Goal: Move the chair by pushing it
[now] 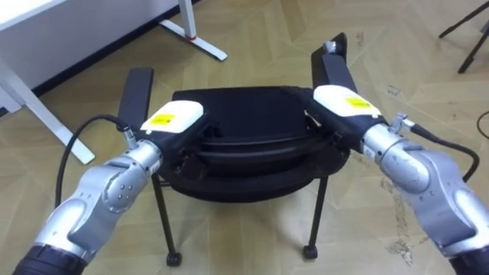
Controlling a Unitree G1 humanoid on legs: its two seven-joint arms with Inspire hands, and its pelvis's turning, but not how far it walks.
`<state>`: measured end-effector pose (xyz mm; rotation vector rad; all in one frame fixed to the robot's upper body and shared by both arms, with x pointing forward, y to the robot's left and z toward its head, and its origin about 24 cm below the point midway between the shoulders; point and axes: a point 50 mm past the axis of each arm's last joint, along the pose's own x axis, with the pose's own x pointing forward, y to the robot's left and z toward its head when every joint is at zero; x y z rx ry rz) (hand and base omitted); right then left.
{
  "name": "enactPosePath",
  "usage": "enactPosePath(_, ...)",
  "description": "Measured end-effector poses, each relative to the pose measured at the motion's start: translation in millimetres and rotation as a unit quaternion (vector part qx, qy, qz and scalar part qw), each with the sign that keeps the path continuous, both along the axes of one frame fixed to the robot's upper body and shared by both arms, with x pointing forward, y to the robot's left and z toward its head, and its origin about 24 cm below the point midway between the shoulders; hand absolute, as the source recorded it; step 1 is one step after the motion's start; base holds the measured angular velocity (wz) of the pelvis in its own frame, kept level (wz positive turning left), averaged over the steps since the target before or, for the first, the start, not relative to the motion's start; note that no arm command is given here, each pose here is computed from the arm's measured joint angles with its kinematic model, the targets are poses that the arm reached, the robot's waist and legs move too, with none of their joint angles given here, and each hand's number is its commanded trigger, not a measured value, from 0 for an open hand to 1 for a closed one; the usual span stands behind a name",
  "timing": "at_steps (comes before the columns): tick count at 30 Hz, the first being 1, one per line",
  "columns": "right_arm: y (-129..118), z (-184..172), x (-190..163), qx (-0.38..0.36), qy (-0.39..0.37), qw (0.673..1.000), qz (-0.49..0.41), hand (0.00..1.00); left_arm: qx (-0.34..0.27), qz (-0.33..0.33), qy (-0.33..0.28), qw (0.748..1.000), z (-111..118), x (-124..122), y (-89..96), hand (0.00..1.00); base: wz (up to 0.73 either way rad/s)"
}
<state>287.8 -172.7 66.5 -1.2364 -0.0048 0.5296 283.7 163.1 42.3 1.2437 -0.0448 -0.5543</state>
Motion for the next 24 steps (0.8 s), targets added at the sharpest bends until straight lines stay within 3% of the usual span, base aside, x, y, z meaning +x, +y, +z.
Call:
enactPosePath(8, 3.0, -16.8, 5.5, 0.017, 0.007, 1.000, -0.023, 0.00, -0.005, -0.010, 0.003, 1.000, 1.9, 2.3, -6.7, 1.00, 0.13)
enactPosePath(24, -1.7, -22.0, 10.4, -0.022, -0.033, 0.999, -0.019, 0.00, -0.001, -0.009, 0.008, 1.000, 5.3, 7.3, -12.3, 1.00, 0.07)
